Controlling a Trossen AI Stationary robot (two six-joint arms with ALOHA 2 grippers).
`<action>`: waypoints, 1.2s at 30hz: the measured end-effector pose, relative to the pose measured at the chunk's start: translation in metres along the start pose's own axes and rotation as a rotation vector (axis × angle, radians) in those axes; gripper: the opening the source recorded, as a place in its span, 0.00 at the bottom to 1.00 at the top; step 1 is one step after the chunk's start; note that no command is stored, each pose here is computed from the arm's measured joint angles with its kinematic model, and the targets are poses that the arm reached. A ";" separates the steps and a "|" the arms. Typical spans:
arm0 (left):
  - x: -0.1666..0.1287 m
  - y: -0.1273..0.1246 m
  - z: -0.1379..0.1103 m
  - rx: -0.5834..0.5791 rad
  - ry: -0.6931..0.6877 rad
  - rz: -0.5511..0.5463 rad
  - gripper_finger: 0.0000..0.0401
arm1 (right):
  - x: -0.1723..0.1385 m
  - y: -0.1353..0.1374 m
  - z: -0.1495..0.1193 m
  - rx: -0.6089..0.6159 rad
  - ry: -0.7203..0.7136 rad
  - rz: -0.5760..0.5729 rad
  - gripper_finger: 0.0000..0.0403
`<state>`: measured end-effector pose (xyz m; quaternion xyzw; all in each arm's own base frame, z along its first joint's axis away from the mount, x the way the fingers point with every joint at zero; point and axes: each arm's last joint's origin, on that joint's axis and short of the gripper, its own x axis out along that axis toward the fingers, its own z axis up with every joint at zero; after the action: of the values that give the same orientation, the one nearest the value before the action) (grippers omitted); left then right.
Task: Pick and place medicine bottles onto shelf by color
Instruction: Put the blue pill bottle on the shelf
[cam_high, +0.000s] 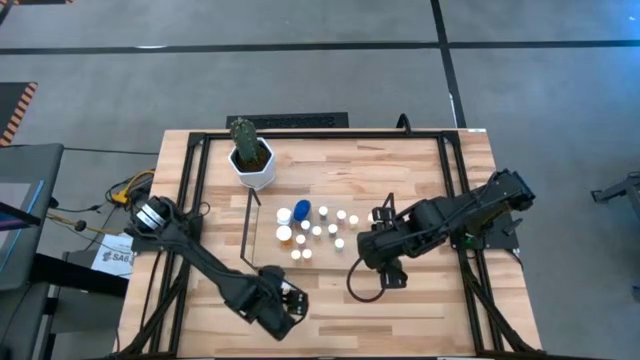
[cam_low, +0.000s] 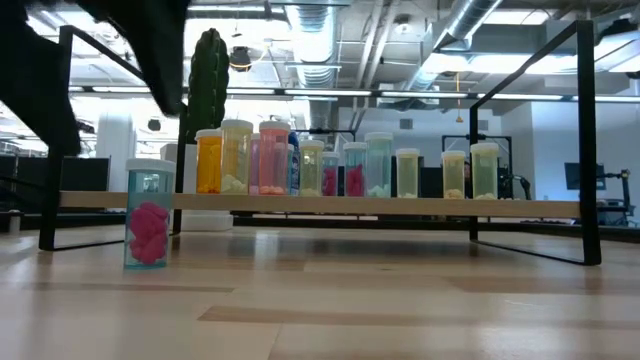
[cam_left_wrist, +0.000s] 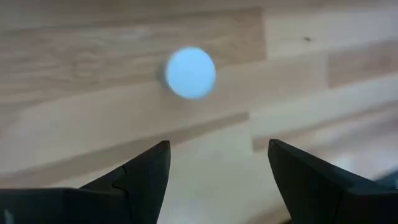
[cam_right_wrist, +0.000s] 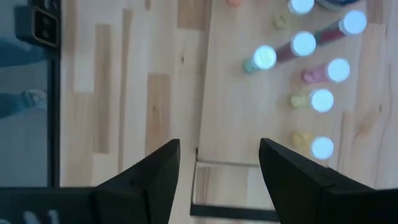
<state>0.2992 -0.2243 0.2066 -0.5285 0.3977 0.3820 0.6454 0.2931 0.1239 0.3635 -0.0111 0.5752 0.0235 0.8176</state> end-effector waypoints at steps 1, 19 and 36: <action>0.004 -0.001 0.002 -0.009 -0.003 0.013 0.64 | 0.000 0.000 -0.001 -0.004 0.013 -0.004 0.59; 0.018 -0.009 0.043 0.005 -0.009 0.138 0.64 | 0.000 -0.006 -0.003 -0.021 0.048 -0.028 0.59; 0.025 -0.008 0.046 0.065 0.016 0.189 0.48 | 0.002 -0.024 0.002 0.034 0.045 -0.058 0.59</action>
<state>0.3209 -0.1785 0.1925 -0.4704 0.4633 0.4237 0.6201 0.2971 0.0999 0.3619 -0.0146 0.5932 -0.0102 0.8049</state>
